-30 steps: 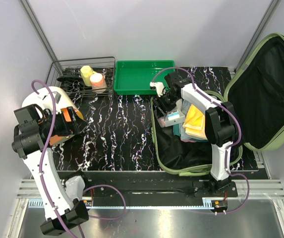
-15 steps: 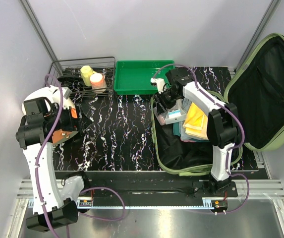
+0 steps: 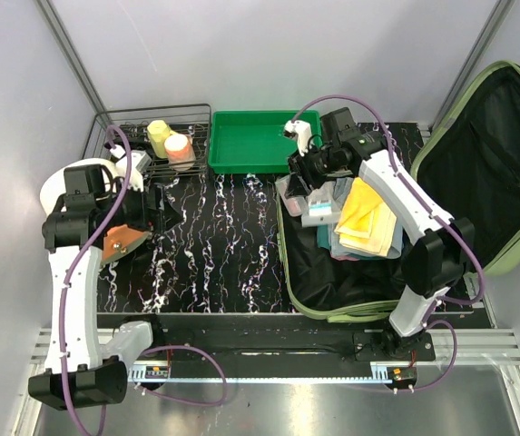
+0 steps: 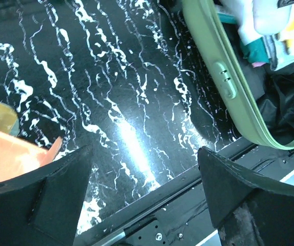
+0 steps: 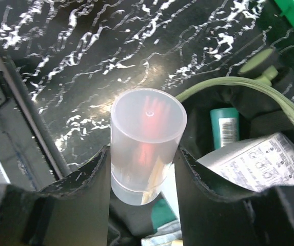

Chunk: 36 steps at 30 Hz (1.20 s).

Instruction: Open, take out, and arrange the luggage

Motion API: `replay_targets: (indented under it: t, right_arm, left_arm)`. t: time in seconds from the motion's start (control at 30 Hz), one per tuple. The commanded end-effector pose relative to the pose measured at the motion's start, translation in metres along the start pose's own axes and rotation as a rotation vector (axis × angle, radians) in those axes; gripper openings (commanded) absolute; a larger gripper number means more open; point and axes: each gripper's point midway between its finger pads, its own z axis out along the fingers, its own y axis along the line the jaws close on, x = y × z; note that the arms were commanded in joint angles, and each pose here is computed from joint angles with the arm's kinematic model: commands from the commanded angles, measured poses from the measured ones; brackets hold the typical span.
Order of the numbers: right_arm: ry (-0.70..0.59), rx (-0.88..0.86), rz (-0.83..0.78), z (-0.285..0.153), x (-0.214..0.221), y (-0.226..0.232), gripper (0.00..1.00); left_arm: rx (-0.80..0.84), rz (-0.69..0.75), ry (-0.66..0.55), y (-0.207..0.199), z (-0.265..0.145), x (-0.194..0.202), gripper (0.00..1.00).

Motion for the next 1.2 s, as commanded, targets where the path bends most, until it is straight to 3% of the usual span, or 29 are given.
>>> replay_targets:
  t: [0.0, 0.23, 0.3, 0.43, 0.83, 1.17]
  right_arm:
    - [-0.167, -0.143, -0.026, -0.033, -0.045, 0.047, 0.15]
    - [-0.408, -0.369, 0.063, -0.060, -0.114, 0.101, 0.15]
    - [-0.440, -0.419, 0.110, -0.064, -0.123, 0.114, 0.15]
    - [-0.531, -0.498, 0.045, -0.067, -0.147, 0.152, 0.16]
    - [-0.558, -0.609, 0.014, -0.053, -0.155, 0.198, 0.16]
    - [-0.577, -0.598, 0.019, -0.038, -0.162, 0.202, 0.16]
  left_arm:
    - [0.153, 0.009, -0.095, -0.030, 0.007, -0.015, 0.88]
    - [0.368, -0.018, -0.278, -0.077, 0.017, -0.049, 0.92]
    - [0.409, -0.059, -0.278, -0.088, 0.024, -0.054, 0.94]
    - [0.471, -0.052, -0.297, -0.107, 0.033, -0.070, 0.98]
    - [0.600, -0.046, -0.311, -0.136, 0.027, -0.073, 0.97]
    - [0.610, -0.045, -0.316, -0.140, 0.017, -0.069, 0.94]
